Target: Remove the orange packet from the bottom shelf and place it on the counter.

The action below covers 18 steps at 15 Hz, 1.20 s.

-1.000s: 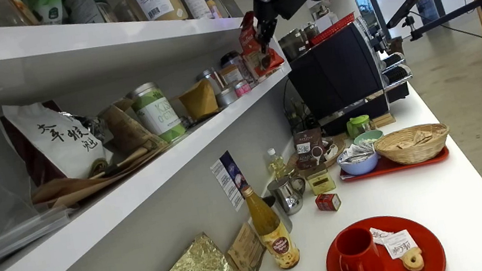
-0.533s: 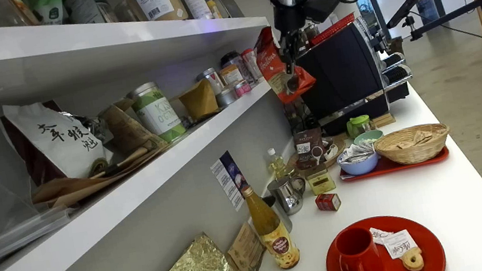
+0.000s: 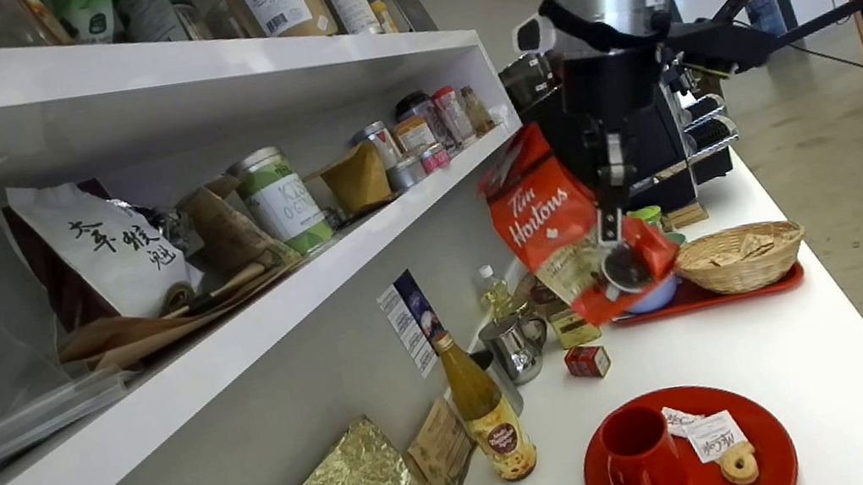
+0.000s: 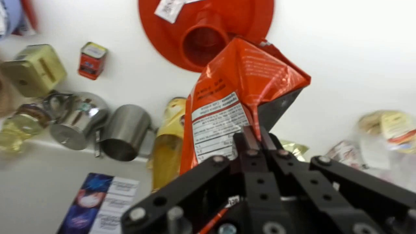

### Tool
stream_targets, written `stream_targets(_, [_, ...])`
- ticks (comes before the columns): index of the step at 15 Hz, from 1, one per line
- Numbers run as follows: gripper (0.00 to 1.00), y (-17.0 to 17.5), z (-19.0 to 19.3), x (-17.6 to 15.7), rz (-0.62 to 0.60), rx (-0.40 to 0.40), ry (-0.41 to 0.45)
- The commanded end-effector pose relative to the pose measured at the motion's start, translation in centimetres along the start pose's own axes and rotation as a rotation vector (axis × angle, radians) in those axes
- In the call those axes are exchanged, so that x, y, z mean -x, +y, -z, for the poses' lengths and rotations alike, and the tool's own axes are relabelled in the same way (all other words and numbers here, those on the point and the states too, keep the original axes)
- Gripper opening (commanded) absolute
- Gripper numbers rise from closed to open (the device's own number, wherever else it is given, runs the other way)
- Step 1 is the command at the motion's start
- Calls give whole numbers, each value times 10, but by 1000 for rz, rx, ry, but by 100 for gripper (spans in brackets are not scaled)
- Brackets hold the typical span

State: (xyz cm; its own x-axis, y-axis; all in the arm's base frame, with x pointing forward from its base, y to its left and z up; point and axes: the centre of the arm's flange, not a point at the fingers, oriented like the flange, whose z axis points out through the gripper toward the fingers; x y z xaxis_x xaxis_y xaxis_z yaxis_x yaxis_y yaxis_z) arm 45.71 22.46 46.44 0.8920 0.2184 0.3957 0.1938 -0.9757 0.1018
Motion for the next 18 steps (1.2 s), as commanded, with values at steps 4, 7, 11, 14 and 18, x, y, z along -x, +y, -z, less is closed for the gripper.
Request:
stream_targets(4, [1, -154, -96, 62, 284, -70, -72])
stream_targets(7, [1, -176, -138, 84, 333, -3, -29])
stream_targets(11, [1, -188, -170, 86, 351, 63, 32])
stream_targets(14, [1, -207, -187, 81, 346, 69, 77])
stream_targets(18, [1, -228, -204, 72, 320, 50, 103])
